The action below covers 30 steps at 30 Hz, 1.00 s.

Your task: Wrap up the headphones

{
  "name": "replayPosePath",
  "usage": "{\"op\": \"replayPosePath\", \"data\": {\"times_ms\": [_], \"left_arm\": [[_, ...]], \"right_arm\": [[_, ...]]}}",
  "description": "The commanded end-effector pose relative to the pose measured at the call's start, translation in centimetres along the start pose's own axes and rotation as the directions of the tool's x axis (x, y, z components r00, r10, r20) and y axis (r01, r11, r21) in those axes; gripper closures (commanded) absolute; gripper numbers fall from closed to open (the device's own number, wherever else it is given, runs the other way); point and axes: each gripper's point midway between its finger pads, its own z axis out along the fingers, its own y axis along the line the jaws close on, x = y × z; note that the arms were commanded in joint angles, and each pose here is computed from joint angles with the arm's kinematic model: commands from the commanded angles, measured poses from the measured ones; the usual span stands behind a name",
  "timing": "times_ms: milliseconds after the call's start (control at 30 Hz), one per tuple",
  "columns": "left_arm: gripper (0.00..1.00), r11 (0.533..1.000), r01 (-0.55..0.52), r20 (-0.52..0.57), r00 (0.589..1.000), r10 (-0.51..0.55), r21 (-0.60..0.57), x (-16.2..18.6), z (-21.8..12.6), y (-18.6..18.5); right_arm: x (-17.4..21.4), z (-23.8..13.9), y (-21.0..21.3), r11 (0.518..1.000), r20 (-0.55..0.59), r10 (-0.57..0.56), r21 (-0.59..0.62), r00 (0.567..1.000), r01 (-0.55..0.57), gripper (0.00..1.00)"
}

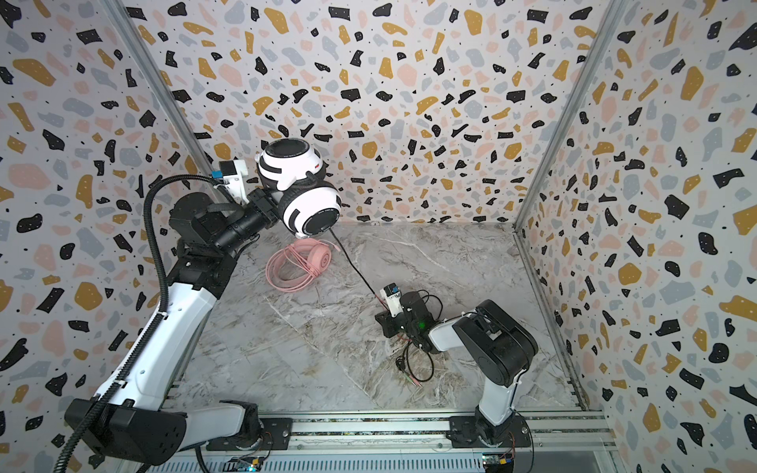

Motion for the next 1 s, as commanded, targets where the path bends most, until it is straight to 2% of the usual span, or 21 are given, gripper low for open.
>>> {"op": "replayPosePath", "data": {"times_ms": [0, 167, 300, 433, 533, 633, 833, 967], "left_arm": [[1.00, 0.995, -0.039, 0.114, 0.993, 0.028, 0.096, -3.5, -0.6, -4.2], [1.00, 0.999, 0.026, 0.151, 0.988, -0.021, -0.030, -3.5, 0.4, 0.0], [1.00, 0.985, 0.086, 0.213, 0.975, -0.054, -0.147, -3.4, 0.3, 4.0], [1.00, 0.946, 0.123, 0.291, 0.956, -0.032, -0.300, -3.7, -0.5, 8.1], [1.00, 0.887, 0.127, 0.328, 0.944, 0.030, -0.445, -3.9, -1.7, 11.2], [1.00, 0.848, 0.106, 0.305, 0.950, 0.068, -0.519, -3.2, -2.1, 13.7], [1.00, 0.836, 0.065, 0.228, 0.971, 0.073, -0.545, -1.9, -1.8, 15.9], [1.00, 0.835, 0.017, 0.163, 0.983, 0.087, -0.550, -1.6, -1.4, 16.8]], "right_arm": [[-0.5, -1.0, 1.5, 0.999, 0.032, -0.003, -0.038, 0.999, 0.004, 0.92], [0.9, -2.3, 2.8, 0.999, 0.010, -0.029, -0.013, 1.000, 0.029, 0.94], [2.6, -3.6, 3.8, 0.997, -0.023, -0.071, 0.039, 0.997, 0.072, 0.95], [4.2, -5.2, 4.6, 0.990, -0.064, -0.100, 0.091, 0.993, 0.106, 0.96], [5.5, -6.6, 5.3, 0.991, -0.104, -0.089, 0.095, 0.991, 0.099, 0.96], [6.2, -8.3, 5.1, 0.986, -0.115, -0.082, 0.136, 0.990, 0.098, 0.97], [5.2, -11.9, 2.6, 0.957, -0.059, -0.052, 0.283, 0.997, 0.067, 1.00], [4.5, -13.5, 0.1, 0.937, -0.011, 0.015, 0.350, 1.000, -0.011, 1.00]]}}
